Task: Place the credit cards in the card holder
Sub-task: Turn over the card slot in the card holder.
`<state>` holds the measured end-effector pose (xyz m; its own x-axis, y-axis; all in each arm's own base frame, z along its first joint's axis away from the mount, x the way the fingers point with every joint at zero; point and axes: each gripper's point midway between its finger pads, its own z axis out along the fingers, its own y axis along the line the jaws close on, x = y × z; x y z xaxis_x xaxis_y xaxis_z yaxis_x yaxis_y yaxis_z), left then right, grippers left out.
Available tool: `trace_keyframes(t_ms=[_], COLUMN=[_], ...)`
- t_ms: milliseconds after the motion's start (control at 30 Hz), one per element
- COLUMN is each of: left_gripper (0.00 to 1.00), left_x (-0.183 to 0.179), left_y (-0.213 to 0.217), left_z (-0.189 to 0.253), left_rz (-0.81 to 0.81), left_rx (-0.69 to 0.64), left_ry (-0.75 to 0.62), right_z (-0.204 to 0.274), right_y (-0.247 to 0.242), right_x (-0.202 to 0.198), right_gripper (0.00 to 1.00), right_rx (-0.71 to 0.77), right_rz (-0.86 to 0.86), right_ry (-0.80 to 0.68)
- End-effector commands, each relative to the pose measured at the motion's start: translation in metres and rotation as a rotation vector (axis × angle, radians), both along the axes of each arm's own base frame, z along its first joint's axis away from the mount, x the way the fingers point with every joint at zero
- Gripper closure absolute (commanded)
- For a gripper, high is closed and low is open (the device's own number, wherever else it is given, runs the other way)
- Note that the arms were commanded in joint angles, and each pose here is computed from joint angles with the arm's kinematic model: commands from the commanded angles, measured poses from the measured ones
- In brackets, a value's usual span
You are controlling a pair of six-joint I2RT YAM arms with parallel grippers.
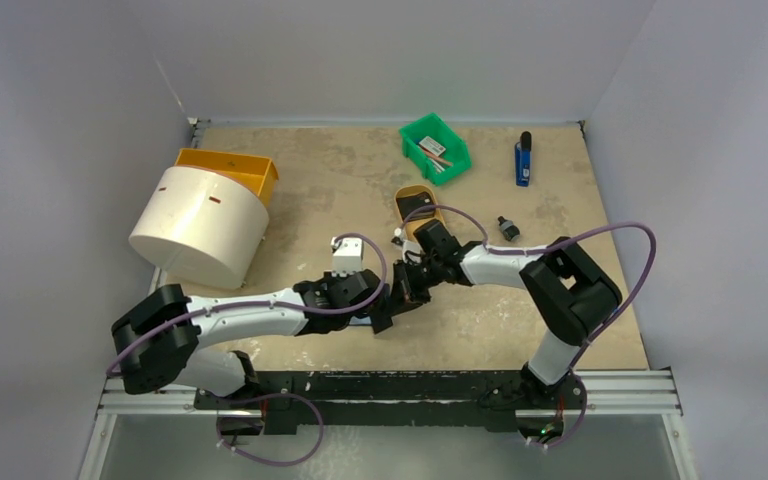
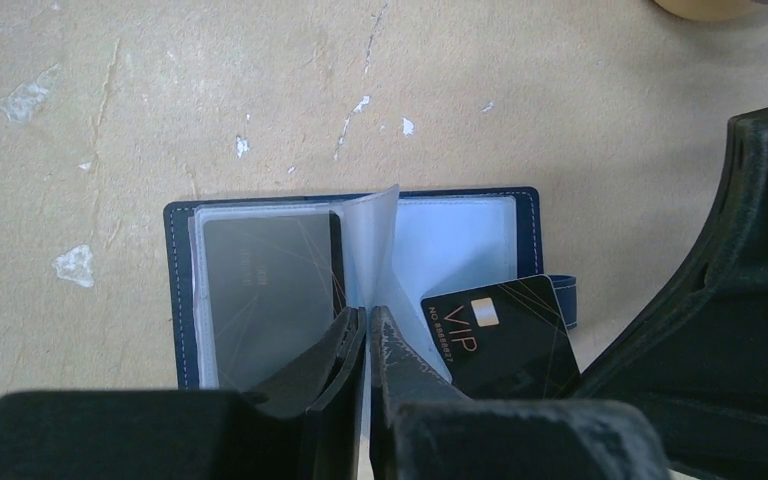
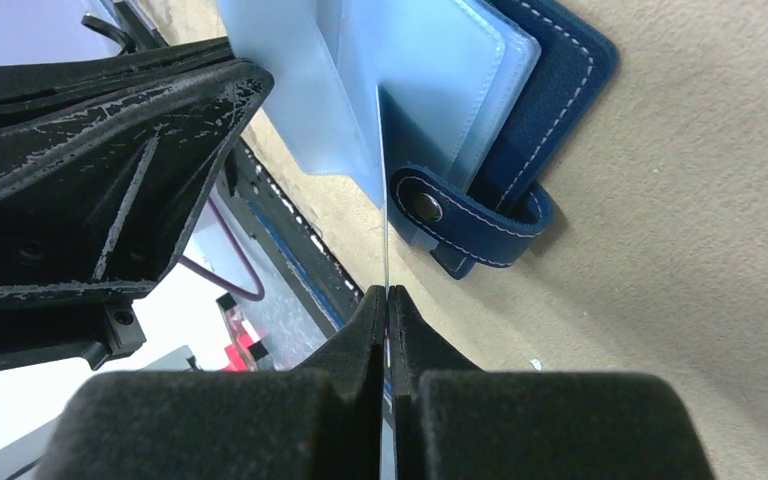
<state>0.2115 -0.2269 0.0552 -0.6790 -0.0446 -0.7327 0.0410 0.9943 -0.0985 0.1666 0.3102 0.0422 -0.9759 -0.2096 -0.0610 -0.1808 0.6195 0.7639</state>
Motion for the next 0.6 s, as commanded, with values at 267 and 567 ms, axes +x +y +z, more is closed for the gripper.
trace_keyframes(t_ms=[267,567], left_gripper=[0.81,0.73], left_x=[0.006,0.007], left_y=[-0.002,0.012], left_z=[0.023,0.047], left_rz=[0.025,0.075], left_rx=[-0.063,-0.095], left_ry=[-0.058,-0.108], right_z=[0.018,0.036], right_y=[0.019,0.037], right_x=[0.006,0.005], right_gripper=[1.00,1.00], right_rx=[0.081,0.119], right_rz=[0.051,0.085], right_ry=[-0.039,-0.072])
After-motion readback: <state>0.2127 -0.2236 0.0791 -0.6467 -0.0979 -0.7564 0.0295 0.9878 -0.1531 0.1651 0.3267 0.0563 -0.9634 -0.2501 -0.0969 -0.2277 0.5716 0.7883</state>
